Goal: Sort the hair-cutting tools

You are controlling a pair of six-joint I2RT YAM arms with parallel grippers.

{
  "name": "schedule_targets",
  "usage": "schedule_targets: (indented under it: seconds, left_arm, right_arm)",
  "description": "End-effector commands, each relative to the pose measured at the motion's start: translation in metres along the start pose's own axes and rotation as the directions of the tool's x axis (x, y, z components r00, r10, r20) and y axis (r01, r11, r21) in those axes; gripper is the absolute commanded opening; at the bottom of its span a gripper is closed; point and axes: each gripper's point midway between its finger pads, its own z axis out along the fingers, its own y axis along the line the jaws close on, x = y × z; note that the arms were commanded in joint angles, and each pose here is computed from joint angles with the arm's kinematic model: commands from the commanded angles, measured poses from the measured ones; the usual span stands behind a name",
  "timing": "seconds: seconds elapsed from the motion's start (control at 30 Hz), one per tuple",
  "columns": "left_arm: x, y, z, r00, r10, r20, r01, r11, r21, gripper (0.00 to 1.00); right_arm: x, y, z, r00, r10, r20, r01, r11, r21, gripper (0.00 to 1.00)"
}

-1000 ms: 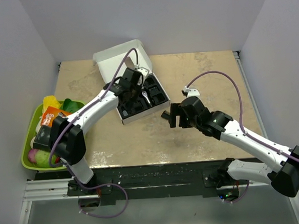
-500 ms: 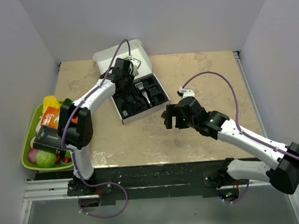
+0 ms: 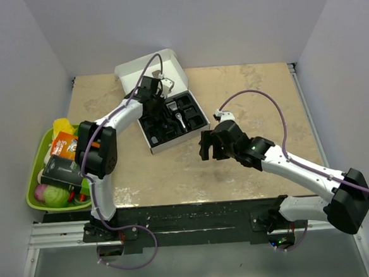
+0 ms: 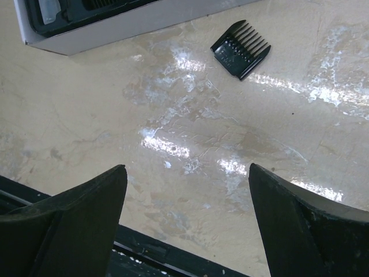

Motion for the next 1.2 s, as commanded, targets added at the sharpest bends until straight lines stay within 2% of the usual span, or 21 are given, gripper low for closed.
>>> schedule_targets:
  seconds: [0.0,0.37,0.47,0.5,0.6,0.87,1.07,1.17]
  left_arm:
    - [-0.005,0.018,-0.014,0.998,-0.005,0.065,0.006,1.0,-0.02,0.0]
    - [0.008,0.025,-0.007,0.999,-0.022,0.049,0.024,0.999,-0.048,0.0]
    - [0.009,0.027,-0.009,0.998,-0.034,0.048,0.037,0.998,-0.06,0.14]
    - [0.009,0.027,-0.011,0.998,-0.039,0.05,0.042,0.997,-0.063,0.23]
    - [0.007,0.026,-0.015,0.997,-0.053,0.061,0.056,0.997,-0.054,0.33]
    - [-0.009,0.021,-0.037,0.99,-0.091,0.109,0.093,0.996,-0.014,0.39]
    - [-0.037,0.012,-0.086,0.966,-0.154,0.209,0.143,0.988,0.065,0.46]
    - [-0.041,0.008,-0.116,0.951,-0.198,0.235,0.183,0.979,0.085,0.54]
  right_arm:
    - [-0.004,0.012,0.002,1.0,-0.003,0.026,0.004,0.999,-0.052,0.9]
    - [-0.003,0.013,0.003,1.0,-0.005,0.022,0.007,0.998,-0.056,0.9]
    - [-0.002,0.014,0.005,1.0,-0.006,0.018,0.007,0.998,-0.059,0.91]
    - [-0.002,0.015,0.005,1.0,-0.008,0.015,0.009,0.998,-0.061,0.93]
    - [-0.004,0.016,0.005,1.0,-0.009,0.017,0.01,0.998,-0.062,0.95]
    - [-0.014,0.018,0.006,0.999,-0.032,0.028,0.033,0.999,-0.04,0.98]
    - [-0.037,0.006,0.018,0.995,-0.078,0.064,0.073,0.994,0.087,0.98]
    - [-0.046,0.001,0.028,0.993,-0.098,0.066,0.088,0.987,0.137,0.99]
